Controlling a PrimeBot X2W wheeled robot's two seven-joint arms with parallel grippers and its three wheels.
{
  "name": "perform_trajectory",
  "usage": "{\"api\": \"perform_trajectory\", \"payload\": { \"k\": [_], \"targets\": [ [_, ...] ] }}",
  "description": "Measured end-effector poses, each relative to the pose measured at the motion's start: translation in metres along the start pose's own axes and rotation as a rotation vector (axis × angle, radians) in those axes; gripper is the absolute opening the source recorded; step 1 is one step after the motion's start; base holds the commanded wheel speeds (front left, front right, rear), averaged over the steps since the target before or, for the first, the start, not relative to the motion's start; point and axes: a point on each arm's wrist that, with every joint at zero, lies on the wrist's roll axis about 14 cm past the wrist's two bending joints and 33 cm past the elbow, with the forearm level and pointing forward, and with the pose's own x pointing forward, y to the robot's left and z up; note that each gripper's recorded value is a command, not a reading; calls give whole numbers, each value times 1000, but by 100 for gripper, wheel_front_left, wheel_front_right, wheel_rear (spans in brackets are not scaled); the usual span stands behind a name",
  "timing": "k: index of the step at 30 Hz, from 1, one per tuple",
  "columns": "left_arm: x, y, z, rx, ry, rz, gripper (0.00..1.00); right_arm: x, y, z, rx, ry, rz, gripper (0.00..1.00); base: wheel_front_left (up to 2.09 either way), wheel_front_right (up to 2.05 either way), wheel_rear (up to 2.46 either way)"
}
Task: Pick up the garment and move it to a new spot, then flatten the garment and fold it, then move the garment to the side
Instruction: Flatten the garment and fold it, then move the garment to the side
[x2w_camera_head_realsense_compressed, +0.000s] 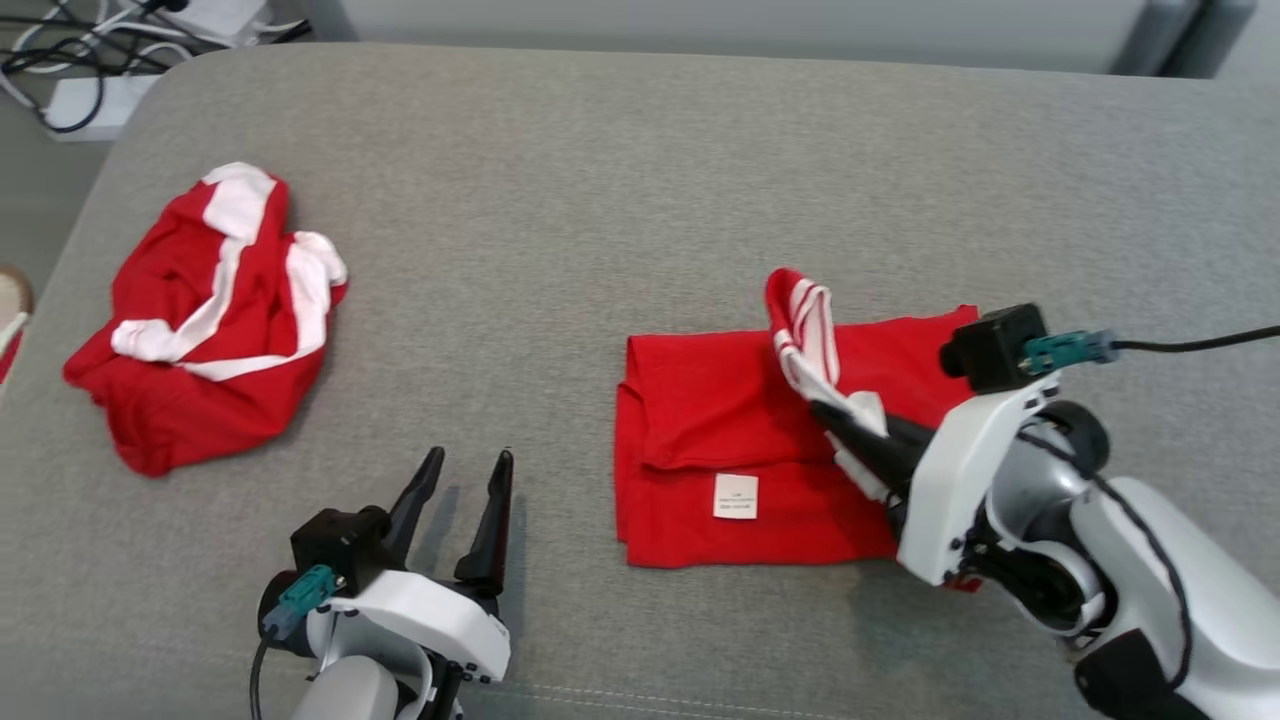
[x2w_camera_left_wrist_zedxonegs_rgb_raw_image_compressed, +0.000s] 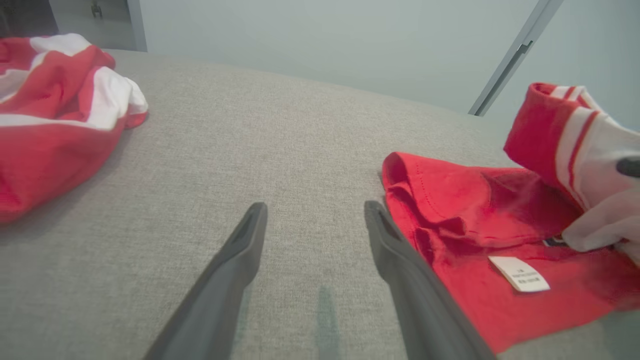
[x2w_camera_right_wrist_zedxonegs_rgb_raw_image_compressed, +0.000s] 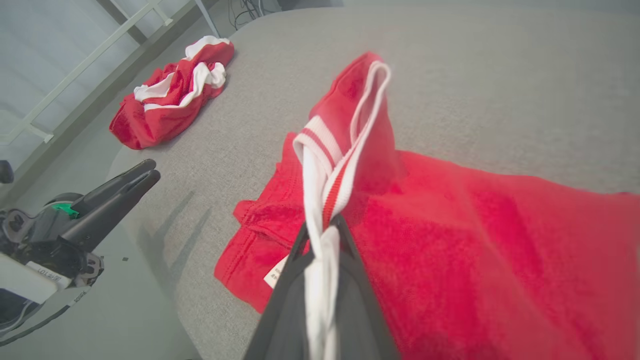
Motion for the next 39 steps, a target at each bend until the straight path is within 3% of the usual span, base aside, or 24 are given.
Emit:
{"api": "perform_trajectory", "payload": {
  "k": [9,16,17,18,19,25,26,31,34,39],
  "targets": [
    [-23,23,3,-13,-12,85,100,48,43,-33,-41,121,123,0,0,0,0],
    [-36,42,5,-18,-20,148,100,71,44,-21,-67,59,120,0,0,0,0],
    [-36,42,5,-18,-19,148,100,73,45,-21,-62,55,121,11,0,0,0],
    [-36,42,4,-18,-18,146,100,74,45,-21,-54,49,117,46,0,0,0],
    [-36,42,3,-18,-15,145,100,75,45,-19,-42,35,114,100,0,0,0],
    [-33,36,1,-26,-8,128,100,72,21,18,28,-131,41,100,0,0,0],
    [-31,33,1,-27,-8,118,100,63,-1,53,72,-269,-18,100,0,0,0],
    [-28,27,4,-28,-19,101,100,31,-49,93,132,-463,-142,100,0,0,0],
    [-25,23,6,-28,-25,87,100,4,-88,81,156,-482,-252,100,0,0,0],
    [-20,21,7,-24,-28,79,100,-19,-108,1,258,-354,-346,100,0,0,0]
  ]
}}
